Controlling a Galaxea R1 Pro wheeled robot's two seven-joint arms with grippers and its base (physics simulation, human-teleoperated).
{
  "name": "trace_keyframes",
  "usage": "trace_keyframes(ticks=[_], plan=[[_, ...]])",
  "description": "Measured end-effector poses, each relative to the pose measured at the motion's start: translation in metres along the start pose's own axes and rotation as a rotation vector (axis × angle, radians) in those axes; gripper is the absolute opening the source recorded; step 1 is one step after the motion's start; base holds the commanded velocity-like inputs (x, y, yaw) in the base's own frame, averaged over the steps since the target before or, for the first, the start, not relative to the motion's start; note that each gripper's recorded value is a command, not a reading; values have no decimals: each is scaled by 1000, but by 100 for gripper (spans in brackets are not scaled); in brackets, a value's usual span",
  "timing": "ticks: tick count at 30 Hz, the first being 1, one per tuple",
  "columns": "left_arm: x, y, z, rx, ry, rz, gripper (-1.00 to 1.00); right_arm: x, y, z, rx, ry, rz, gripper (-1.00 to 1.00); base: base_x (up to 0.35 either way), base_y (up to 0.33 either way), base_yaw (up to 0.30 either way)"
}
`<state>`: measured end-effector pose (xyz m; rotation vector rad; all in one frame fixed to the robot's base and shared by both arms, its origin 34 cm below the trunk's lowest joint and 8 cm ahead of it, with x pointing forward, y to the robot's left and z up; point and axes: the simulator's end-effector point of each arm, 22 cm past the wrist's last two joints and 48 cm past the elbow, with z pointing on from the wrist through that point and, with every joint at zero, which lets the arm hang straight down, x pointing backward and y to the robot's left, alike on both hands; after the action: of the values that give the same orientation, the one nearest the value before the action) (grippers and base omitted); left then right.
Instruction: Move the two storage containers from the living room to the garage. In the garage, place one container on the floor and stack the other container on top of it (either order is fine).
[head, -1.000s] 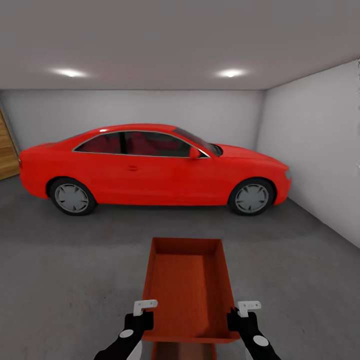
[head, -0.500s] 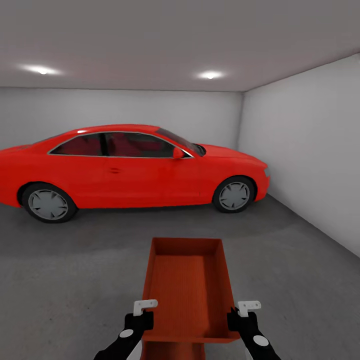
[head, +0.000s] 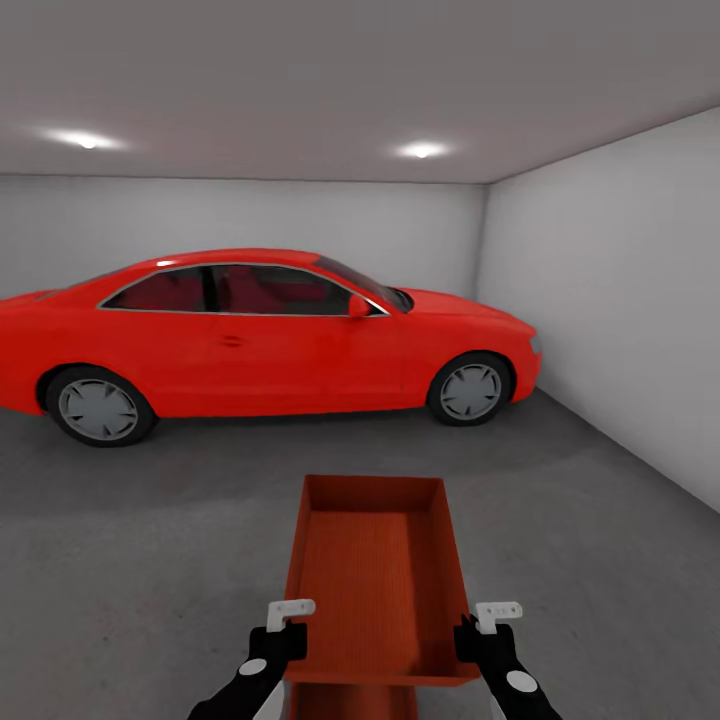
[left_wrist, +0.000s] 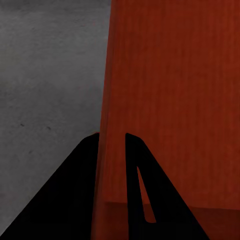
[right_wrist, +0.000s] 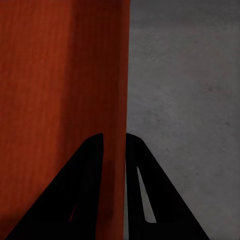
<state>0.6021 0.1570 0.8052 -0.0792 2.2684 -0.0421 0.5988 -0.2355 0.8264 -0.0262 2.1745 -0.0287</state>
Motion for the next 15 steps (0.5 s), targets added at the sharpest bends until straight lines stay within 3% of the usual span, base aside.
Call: trace_keyframes(ticks=[15], plan=[[0, 0, 0, 0, 0, 0, -100, 0, 0, 0, 0, 0, 0, -100, 0, 4, 64]])
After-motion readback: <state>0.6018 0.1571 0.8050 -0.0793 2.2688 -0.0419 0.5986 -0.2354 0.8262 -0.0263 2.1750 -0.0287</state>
